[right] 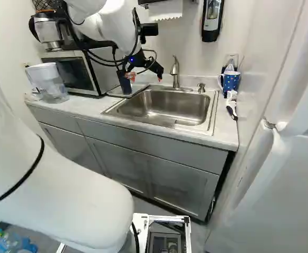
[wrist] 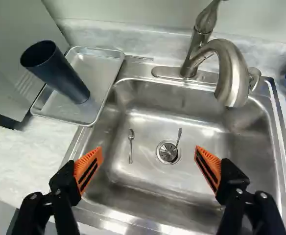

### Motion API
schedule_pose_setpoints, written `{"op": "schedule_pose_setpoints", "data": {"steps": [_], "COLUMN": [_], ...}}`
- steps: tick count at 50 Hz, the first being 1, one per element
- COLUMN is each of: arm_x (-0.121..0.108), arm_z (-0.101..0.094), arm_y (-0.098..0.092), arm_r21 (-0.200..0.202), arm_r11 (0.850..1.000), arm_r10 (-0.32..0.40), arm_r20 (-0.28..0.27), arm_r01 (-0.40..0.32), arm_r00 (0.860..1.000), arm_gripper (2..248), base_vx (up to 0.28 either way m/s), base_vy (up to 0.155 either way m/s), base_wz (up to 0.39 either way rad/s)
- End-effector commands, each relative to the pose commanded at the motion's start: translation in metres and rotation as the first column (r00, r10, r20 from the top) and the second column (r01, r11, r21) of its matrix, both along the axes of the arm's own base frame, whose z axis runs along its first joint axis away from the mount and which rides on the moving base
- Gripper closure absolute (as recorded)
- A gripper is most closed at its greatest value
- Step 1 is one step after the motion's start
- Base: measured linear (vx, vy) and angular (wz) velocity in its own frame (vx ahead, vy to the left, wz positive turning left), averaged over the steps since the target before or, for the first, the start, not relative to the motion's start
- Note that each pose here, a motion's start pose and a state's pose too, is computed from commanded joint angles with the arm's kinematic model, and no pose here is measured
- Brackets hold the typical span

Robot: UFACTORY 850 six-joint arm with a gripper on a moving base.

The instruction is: Rinse the cup and place it in the tray

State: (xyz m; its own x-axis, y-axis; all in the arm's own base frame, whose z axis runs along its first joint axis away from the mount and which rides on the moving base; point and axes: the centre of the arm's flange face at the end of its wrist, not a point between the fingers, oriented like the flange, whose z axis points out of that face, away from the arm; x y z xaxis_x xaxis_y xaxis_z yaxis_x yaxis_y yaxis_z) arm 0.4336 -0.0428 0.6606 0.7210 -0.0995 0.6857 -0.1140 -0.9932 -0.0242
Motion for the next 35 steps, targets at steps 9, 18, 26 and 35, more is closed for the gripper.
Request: {"op": "schedule_pose_setpoints", "data": {"steps": [9,18,26,35], "arm_x": [0.0,0.0,0.0,0.0], "arm_z": [0.0,0.0,0.0,0.0], "arm_y": [0.0,0.0,0.0,0.0], "arm_r21": [0.0,0.0,0.0,0.0], "arm_r11": [1.0,1.0,1.0,1.0], "arm_r10": [0.0,0.0,0.0,0.0], "arm_r20": [0.0,0.0,0.0,0.0], "arm_r01": [0.0,0.0,0.0,0.0], "arm_r00": [1.0,1.0,1.0,1.0], "arm_gripper": [3,3,3,3], "base_vx": [-0.016,-0.077,-0.118,-0.142], "base_vy": [0.011,0.039,0.06,0.069], "base_wz": [-0.001,-0.004,-0.008,-0.009]}}
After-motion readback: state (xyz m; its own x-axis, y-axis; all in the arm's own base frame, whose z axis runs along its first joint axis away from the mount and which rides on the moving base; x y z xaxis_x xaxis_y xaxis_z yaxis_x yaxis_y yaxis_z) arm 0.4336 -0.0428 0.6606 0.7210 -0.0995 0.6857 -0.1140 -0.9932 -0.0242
